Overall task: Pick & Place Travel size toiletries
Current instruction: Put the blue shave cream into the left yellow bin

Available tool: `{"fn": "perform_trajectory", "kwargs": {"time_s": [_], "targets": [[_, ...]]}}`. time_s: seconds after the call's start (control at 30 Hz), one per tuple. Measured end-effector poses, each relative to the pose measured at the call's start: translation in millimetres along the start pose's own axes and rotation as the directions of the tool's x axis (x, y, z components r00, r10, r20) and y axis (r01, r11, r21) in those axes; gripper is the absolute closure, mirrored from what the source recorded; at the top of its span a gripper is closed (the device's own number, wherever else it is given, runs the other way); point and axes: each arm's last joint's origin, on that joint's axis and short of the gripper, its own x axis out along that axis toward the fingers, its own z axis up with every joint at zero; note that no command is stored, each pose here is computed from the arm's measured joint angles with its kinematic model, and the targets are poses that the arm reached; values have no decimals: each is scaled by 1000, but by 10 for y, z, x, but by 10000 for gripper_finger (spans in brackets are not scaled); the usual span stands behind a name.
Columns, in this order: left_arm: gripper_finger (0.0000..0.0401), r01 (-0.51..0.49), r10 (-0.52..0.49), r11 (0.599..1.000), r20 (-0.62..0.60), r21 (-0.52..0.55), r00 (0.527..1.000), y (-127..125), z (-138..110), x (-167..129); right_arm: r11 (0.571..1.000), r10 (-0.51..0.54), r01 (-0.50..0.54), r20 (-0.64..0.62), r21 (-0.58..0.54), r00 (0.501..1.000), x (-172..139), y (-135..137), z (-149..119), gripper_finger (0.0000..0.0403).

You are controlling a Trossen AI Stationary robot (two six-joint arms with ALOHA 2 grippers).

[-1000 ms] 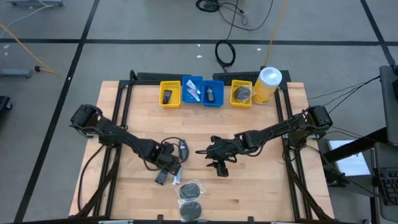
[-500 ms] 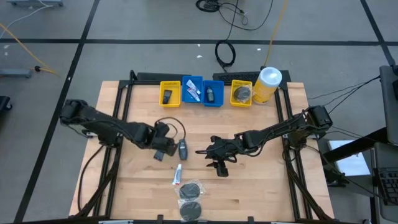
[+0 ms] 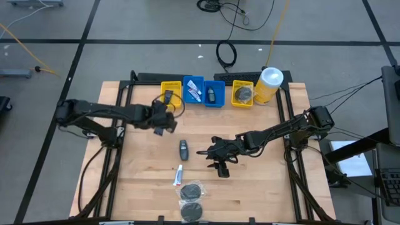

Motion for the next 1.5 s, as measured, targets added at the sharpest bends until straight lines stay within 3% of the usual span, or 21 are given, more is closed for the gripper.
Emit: {"fn": "perform_trajectory", "kwargs": {"time_s": [0.3, 0.57, 0.77, 1.1, 1.5], "targets": [[286, -89, 92, 996, 129, -28, 987, 287, 493, 248, 1000, 0, 0, 0, 8, 1000, 0, 0, 0, 238], [285, -34, 52, 997, 266, -72, 963, 476, 884, 359, 1000, -7, 7, 1, 8, 1000, 0, -2, 0, 238], [284, -19, 54, 995, 367, -98, 929, 608, 1099, 389, 997, -77, 77, 13, 9, 997, -1, -23, 4, 238], [284, 19, 30, 993, 402, -118, 915, 677, 1286, 633, 997, -77, 77, 13, 9, 997, -1, -22, 4, 238], [283, 18, 23, 992, 324, -121, 946, 686, 1291, 956, 997, -77, 77, 13, 27, 997, -1, -24, 4, 238]]}}
